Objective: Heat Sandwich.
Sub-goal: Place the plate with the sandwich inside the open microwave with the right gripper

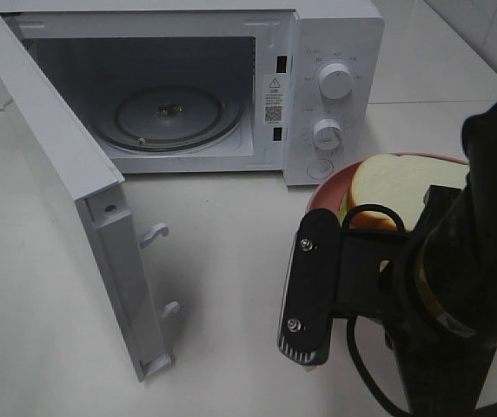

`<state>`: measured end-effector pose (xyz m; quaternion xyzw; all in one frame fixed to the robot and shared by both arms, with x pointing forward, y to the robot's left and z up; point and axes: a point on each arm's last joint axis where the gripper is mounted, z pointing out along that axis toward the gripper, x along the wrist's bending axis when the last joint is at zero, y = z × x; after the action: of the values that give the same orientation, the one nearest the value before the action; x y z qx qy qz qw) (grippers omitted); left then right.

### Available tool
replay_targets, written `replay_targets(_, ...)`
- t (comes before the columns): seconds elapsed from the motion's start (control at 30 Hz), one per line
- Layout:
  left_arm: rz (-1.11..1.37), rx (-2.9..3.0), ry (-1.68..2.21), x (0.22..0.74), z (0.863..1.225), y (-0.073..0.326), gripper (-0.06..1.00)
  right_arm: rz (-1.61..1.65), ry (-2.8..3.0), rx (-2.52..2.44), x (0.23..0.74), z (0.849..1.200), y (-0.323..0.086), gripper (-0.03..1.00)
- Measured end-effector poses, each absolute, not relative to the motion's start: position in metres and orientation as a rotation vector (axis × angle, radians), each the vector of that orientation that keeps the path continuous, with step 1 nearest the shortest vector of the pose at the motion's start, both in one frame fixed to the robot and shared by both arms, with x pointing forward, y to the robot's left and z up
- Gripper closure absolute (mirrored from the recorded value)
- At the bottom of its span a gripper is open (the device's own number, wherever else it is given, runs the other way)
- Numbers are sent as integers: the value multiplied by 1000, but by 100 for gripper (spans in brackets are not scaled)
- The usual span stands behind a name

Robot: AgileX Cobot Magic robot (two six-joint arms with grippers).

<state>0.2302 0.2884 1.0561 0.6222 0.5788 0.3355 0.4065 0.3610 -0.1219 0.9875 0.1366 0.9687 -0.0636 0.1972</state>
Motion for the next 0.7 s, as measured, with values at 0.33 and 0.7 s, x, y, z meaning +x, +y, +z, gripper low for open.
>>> replay_targets(0.33,846,1569,1460,230,1056,288,-1,-215,2748,48,362,987,-120,92)
replay_targets(0.7,846,1569,1460,230,1056,288,-1,-154,2735,-167,372,987,-118,92)
